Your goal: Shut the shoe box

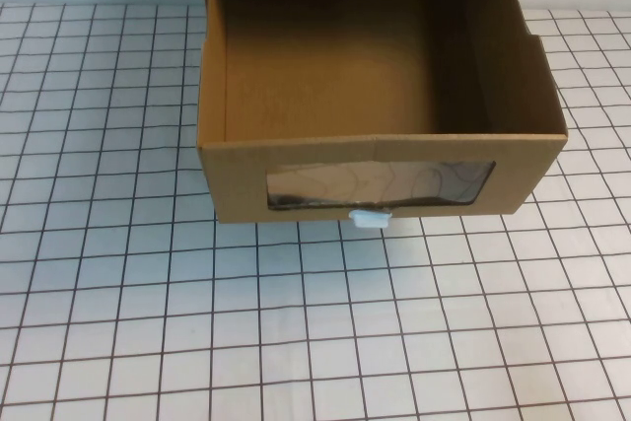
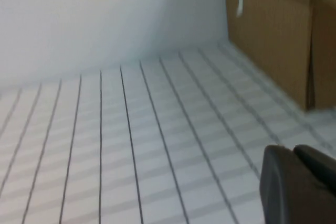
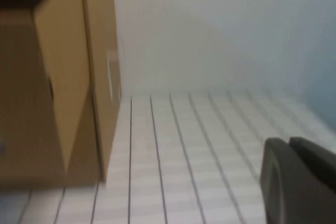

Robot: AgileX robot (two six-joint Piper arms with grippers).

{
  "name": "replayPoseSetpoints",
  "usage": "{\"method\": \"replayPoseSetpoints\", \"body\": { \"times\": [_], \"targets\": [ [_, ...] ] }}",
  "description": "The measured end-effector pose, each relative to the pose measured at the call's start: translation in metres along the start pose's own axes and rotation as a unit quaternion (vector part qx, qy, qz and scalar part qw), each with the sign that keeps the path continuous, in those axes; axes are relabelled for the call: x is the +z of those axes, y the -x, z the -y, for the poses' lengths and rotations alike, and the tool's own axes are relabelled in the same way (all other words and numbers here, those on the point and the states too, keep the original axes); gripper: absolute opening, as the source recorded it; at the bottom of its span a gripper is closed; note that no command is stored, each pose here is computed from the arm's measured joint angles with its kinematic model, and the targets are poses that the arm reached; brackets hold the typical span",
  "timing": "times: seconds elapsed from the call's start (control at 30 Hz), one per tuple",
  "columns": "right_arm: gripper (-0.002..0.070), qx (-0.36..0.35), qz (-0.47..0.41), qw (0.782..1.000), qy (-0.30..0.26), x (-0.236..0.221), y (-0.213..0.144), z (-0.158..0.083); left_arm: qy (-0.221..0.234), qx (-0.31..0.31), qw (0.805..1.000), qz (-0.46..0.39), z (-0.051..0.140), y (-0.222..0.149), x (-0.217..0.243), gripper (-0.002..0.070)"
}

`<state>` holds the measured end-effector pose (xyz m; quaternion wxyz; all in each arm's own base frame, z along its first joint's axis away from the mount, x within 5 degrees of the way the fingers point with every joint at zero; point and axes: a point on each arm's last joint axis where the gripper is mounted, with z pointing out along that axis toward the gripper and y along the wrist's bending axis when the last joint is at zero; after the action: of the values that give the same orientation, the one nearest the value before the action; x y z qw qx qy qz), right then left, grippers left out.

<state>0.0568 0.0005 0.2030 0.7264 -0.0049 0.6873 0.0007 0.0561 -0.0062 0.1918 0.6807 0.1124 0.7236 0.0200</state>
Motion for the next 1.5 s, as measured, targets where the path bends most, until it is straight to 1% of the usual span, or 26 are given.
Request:
{"method": "replayPoseSetpoints", "body": {
  "times": [0.07, 0.13, 0.2, 0.27, 0.33, 0.47, 0.53, 0.6, 0.7, 0.77, 0.83, 0.9, 1.0, 1.1, 1.17, 1.23, 1.3, 1.4, 1.47, 1.5],
  "targets": [
    [-0.0014, 0.000, 0.072, 0.997, -0.005, -0.001, 0.013, 0.001, 0.001, -0.016, 0.997, 0.073, 0.000, 0.013, -0.001, -0.0005],
    [-0.0014, 0.000, 0.148, 0.989, -0.010, -0.004, 0.027, 0.002, 0.000, -0.033, 0.989, 0.144, -0.001, 0.026, -0.004, -0.0005],
    [-0.0014, 0.000, 0.209, 0.978, -0.014, -0.008, 0.037, 0.003, -0.003, -0.042, 0.977, 0.211, -0.001, 0.037, -0.008, -0.0005],
    [-0.0014, 0.001, 0.250, 0.968, -0.017, -0.011, 0.044, 0.003, -0.004, -0.045, 0.966, 0.253, -0.001, 0.045, -0.012, -0.0005],
    [-0.0014, 0.001, 0.279, 0.960, -0.019, -0.014, 0.049, 0.003, -0.004, -0.045, 0.959, 0.281, -0.002, 0.049, -0.014, -0.0005],
    [-0.0014, 0.003, 0.320, 0.947, -0.023, -0.019, 0.055, 0.004, -0.005, -0.045, 0.951, 0.305, -0.002, 0.053, -0.017, -0.0005],
    [-0.0014, 0.014, 0.340, 0.940, -0.020, -0.021, 0.058, 0.004, -0.005, -0.045, 0.943, 0.330, -0.002, 0.057, -0.020, -0.0005],
    [-0.0014, 0.037, 0.372, 0.927, -0.013, -0.026, 0.063, 0.005, -0.006, -0.049, 0.924, 0.380, -0.002, 0.064, -0.026, -0.0006],
    [-0.0014, 0.063, 0.427, 0.902, -0.003, -0.033, 0.070, 0.005, -0.006, -0.066, 0.879, 0.473, -0.005, 0.076, -0.041, -0.0005],
    [-0.0014, 0.069, 0.449, 0.891, 0.000, -0.037, 0.074, 0.006, -0.005, -0.086, 0.857, 0.508, -0.008, 0.083, -0.048, -0.0005],
    [-0.0014, 0.073, 0.465, 0.882, 0.002, -0.041, 0.087, 0.006, 0.000, -0.106, 0.840, 0.532, -0.013, 0.097, -0.056, -0.0005],
    [-0.0014, 0.075, 0.480, 0.874, 0.005, -0.047, 0.107, 0.006, 0.004, -0.125, 0.827, 0.548, -0.019, 0.116, -0.066, -0.0005],
    [-0.0014, 0.076, 0.498, 0.864, 0.011, -0.062, 0.144, 0.006, 0.007, -0.141, 0.814, 0.563, -0.027, 0.145, -0.082, -0.0006],
    [-0.0014, 0.081, 0.527, 0.846, 0.019, -0.082, 0.187, 0.005, 0.006, -0.143, 0.812, 0.566, -0.033, 0.174, -0.099, -0.0005],
    [-0.0014, 0.104, 0.532, 0.839, 0.036, -0.089, 0.214, 0.005, 0.004, -0.145, 0.816, 0.560, -0.037, 0.195, -0.106, -0.0005],
    [-0.0014, 0.127, 0.519, 0.844, 0.051, -0.089, 0.236, 0.005, 0.002, -0.149, 0.832, 0.535, -0.040, 0.214, -0.105, -0.0005],
    [-0.0014, 0.144, 0.484, 0.861, 0.059, -0.082, 0.255, 0.005, -0.001, -0.155, 0.858, 0.489, -0.044, 0.233, -0.096, -0.0005],
    [-0.0014, 0.160, 0.380, 0.909, 0.057, -0.062, 0.280, 0.003, -0.005, -0.162, 0.907, 0.389, -0.046, 0.253, -0.071, -0.0005],
    [-0.0014, 0.173, 0.291, 0.939, 0.053, -0.041, 0.289, 0.002, -0.007, -0.165, 0.929, 0.330, -0.047, 0.260, -0.054, -0.0005],
    [-0.0014, 0.175, 0.256, 0.949, 0.051, -0.032, 0.290, 0.001, -0.008, -0.167, 0.938, 0.303, -0.047, 0.262, -0.043, -0.0005]
  ]
}}
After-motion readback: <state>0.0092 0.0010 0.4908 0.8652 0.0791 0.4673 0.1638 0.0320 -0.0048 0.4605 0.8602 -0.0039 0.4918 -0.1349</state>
